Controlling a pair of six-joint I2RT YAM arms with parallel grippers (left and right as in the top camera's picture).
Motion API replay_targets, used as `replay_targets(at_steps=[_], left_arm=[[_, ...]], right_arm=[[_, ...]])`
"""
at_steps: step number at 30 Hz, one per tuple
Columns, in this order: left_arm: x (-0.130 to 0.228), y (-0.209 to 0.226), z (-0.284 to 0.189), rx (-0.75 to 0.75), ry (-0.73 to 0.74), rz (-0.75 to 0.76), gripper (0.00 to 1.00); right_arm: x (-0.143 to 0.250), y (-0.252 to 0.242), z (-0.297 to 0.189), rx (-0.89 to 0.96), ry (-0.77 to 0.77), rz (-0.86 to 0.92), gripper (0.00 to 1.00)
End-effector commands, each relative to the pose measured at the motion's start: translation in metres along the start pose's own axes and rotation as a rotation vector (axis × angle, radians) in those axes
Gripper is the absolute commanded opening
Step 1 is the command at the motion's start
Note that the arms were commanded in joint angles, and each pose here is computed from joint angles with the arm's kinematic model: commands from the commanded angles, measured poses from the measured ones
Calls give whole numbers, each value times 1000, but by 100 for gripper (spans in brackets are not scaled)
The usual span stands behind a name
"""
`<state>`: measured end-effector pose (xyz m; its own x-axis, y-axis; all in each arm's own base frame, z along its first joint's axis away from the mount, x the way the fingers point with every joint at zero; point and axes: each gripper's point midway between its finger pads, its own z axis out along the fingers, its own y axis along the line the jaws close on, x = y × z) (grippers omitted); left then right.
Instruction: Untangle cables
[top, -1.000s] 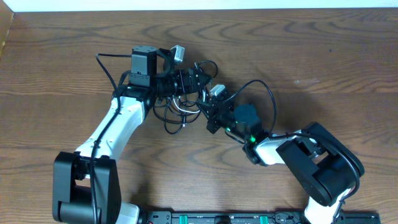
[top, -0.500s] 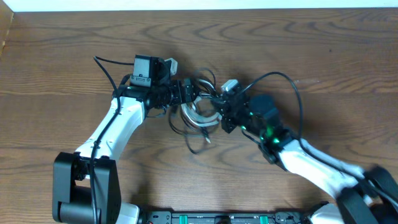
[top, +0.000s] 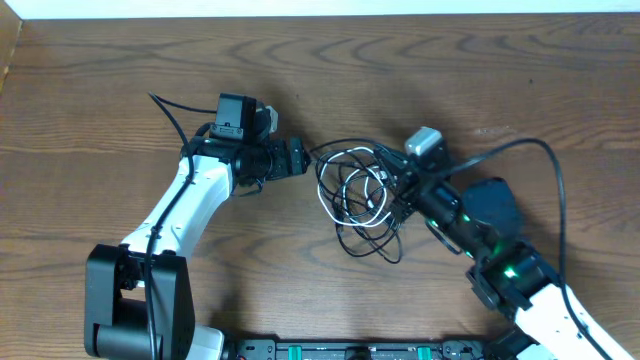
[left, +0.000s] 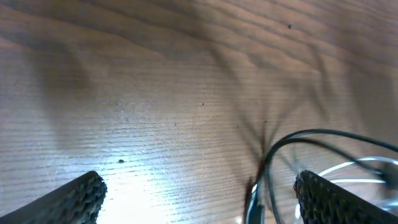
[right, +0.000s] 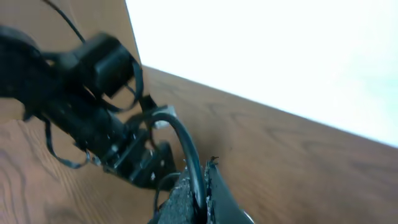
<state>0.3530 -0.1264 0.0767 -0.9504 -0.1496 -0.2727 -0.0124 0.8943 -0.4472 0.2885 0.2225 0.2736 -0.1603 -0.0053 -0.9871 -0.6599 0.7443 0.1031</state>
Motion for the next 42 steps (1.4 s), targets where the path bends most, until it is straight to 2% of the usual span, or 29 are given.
replay_targets(at_steps=[1, 6, 13, 25, 28, 34, 42], left_arm=[[12, -26, -2, 87, 34, 137, 97], [26, -50, 6, 114, 58, 301, 97], [36, -67, 8, 158, 74, 340, 97], [45, -140, -20, 600, 93, 411, 97], [43, -149, -25, 650, 83, 423, 97], [33, -148, -22, 625, 37, 440, 97], [10, -116, -2, 380, -44, 377, 97]], right_arm=[[-29, -2, -13, 25, -90, -27, 1], [-46, 4, -19, -2, -154, 2, 1], [-62, 6, -22, -9, -222, 1, 1], [-52, -5, -20, 51, -181, 13, 1], [-50, -5, -19, 50, -176, 27, 1], [-56, 8, -20, -35, -195, 121, 1], [-78, 30, -28, -166, -273, 131, 1]])
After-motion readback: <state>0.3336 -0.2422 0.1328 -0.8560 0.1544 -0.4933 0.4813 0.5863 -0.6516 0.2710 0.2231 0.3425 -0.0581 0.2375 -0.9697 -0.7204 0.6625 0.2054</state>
